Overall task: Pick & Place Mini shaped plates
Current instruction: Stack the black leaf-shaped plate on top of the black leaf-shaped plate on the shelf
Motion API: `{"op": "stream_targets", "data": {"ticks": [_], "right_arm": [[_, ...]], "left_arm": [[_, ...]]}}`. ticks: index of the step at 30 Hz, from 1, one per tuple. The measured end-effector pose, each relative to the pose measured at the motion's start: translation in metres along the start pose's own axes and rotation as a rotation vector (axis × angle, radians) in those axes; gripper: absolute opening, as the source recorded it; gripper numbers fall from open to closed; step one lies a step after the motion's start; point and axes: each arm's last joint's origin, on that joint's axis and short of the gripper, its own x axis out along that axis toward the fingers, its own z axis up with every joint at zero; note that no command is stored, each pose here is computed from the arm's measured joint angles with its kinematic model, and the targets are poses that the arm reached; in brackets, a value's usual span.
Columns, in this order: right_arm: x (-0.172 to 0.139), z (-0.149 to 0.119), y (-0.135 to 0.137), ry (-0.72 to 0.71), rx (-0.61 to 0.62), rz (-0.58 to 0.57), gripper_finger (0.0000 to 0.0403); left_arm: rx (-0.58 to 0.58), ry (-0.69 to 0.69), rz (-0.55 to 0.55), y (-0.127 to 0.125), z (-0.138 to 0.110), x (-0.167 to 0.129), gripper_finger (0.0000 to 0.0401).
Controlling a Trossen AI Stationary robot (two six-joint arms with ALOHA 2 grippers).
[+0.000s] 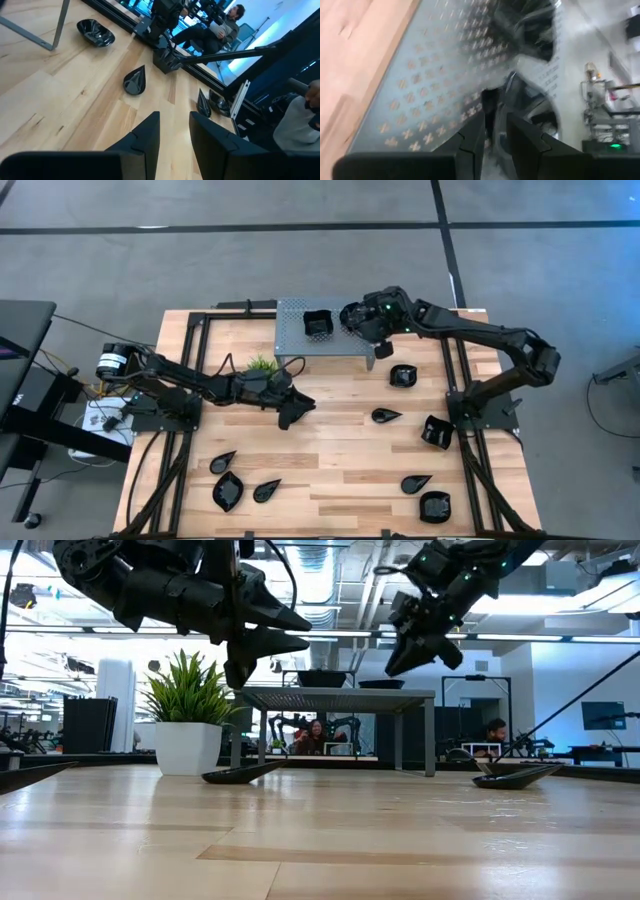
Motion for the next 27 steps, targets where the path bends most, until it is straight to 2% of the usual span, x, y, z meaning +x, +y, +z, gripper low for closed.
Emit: {"op": "stream_targets", "data": {"ticks": [7, 11, 27], "right_arm": [[0.025, -0.005, 0.004, 0.05, -0.029, 0.028, 0.0074], [0.032, -0.006, 0.002, 0.068, -0.033, -0.006, 0.0074], [0.029, -0.007, 0.0, 0.067, -0.049, -0.013, 0.0074]], "left_arm": [[-0.001, -0.001, 0.001, 0.0, 0.0, 0.0, 0.0106], [-0.002, -0.001, 0.001, 0.0, 0.0, 0.0, 0.0106], [-0.002, -0.001, 0.001, 0.0, 0.0, 0.0, 0.0106]]}}
